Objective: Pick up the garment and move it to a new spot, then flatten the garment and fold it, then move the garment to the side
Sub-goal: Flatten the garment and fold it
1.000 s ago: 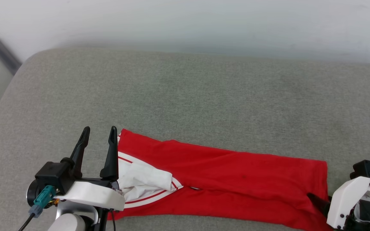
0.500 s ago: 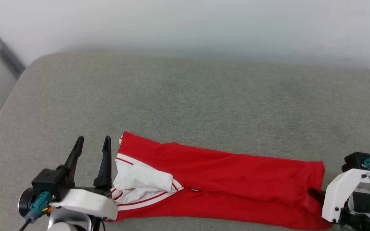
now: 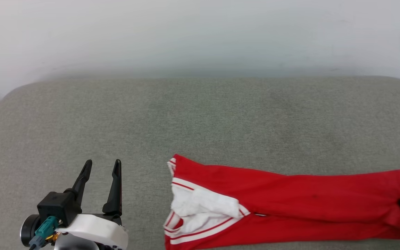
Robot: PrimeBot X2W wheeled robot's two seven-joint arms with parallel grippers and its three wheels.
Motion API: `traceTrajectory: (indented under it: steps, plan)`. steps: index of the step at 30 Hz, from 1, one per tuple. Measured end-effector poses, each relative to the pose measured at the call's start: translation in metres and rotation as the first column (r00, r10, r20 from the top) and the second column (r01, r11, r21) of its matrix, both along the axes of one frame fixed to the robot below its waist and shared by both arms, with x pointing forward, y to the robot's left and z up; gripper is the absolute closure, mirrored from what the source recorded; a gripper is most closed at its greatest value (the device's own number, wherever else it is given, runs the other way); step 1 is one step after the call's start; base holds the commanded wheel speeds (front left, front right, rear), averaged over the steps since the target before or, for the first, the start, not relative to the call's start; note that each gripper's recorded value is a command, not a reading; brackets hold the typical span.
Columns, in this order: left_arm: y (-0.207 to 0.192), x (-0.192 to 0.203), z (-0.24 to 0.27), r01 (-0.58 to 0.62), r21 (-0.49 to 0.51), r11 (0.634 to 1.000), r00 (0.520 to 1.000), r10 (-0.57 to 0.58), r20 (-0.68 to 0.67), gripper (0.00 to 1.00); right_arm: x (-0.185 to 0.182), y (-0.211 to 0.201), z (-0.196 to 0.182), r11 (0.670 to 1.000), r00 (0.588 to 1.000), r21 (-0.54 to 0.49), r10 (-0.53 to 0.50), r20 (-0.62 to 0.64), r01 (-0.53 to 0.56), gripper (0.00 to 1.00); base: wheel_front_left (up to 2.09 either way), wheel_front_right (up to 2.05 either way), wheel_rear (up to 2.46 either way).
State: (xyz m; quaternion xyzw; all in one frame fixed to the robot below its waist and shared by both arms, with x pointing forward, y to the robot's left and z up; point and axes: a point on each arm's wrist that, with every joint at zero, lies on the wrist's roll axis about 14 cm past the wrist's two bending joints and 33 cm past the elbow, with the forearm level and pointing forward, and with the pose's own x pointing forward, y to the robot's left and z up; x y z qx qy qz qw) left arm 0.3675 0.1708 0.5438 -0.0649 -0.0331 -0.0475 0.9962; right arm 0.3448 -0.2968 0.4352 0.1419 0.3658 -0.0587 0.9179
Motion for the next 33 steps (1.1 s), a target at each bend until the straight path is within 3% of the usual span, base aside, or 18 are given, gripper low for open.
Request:
traceTrajectory:
  steps: [3, 6, 10, 13, 16, 19, 24, 29, 30, 31, 32, 33]
  plan:
    - [-0.004, 0.001, 0.000, 0.010, -0.008, 1.000, 1.000, -0.010, -0.001, 0.00, -0.006, -0.012, 0.007, 0.995, 0.997, 0.069, -0.076, 0.028, 0.074, 1.00, 0.00, 0.00, 0.00]
    - [-0.008, 0.002, -0.001, 0.021, -0.013, 1.000, 1.000, -0.021, -0.003, 0.00, -0.007, 0.018, 0.002, 0.947, 0.994, 0.307, -0.107, 0.008, 0.100, 1.00, 0.00, 0.00, 0.00]
    - [-0.011, 0.001, -0.002, 0.030, -0.018, 0.999, 0.999, -0.030, -0.010, 0.00, -0.002, 0.073, 0.004, 0.808, 0.999, 0.587, -0.036, -0.029, 0.046, 1.00, 0.00, 0.00, 0.00]
    - [-0.011, 0.000, -0.001, 0.034, -0.020, 0.999, 0.999, -0.034, -0.008, 0.00, 0.003, 0.097, 0.016, 0.702, 0.999, 0.712, 0.030, -0.010, -0.014, 1.00, 0.00, 0.00, 0.00]
    - [-0.008, -0.001, 0.000, 0.027, -0.016, 1.000, 1.000, -0.027, -0.009, 0.00, 0.012, 0.140, 0.026, 0.556, 0.991, 0.825, 0.130, 0.030, -0.098, 1.00, 0.00, 0.00, 0.00]
    - [-0.006, -0.001, 0.002, 0.026, -0.014, 1.000, 1.000, -0.026, -0.004, 0.00, 0.015, 0.184, 0.031, 0.462, 0.975, 0.874, 0.214, 0.058, -0.153, 1.00, 0.00, 0.00, 0.00]
    - [-0.004, -0.003, 0.003, 0.020, -0.021, 1.000, 1.000, -0.020, -0.005, 0.00, 0.017, 0.249, 0.034, 0.399, 0.940, 0.889, 0.329, 0.088, -0.223, 1.00, 0.00, 0.00, 0.00]
    - [0.004, -0.004, -0.002, -0.004, -0.026, 1.000, 1.000, 0.003, -0.019, 0.00, 0.019, 0.298, 0.036, 0.382, 0.904, 0.880, 0.412, 0.112, -0.283, 1.00, 0.00, 0.00, 0.00]
    - [0.012, -0.004, -0.005, -0.027, -0.025, 0.999, 0.999, 0.026, -0.028, 0.00, 0.019, 0.317, 0.030, 0.396, 0.891, 0.866, 0.441, 0.111, -0.304, 0.96, 0.00, 0.00, 0.00]
    - [0.013, -0.004, -0.007, -0.033, -0.027, 0.999, 0.999, 0.032, -0.031, 0.00, 0.021, 0.321, 0.027, 0.411, 0.890, 0.857, 0.443, 0.110, -0.311, 0.58, 0.00, 0.00, 0.00]
    - [0.015, -0.004, -0.009, -0.037, -0.029, 0.999, 0.999, 0.036, -0.036, 0.00, 0.022, 0.325, 0.026, 0.422, 0.887, 0.848, 0.449, 0.112, -0.321, 0.00, 0.00, 0.00, 0.00]
    - [0.016, -0.004, -0.011, -0.041, -0.030, 0.999, 0.998, 0.040, -0.043, 0.00, 0.024, 0.327, 0.025, 0.432, 0.888, 0.841, 0.445, 0.116, -0.326, 0.00, 0.00, 0.00, 0.00]
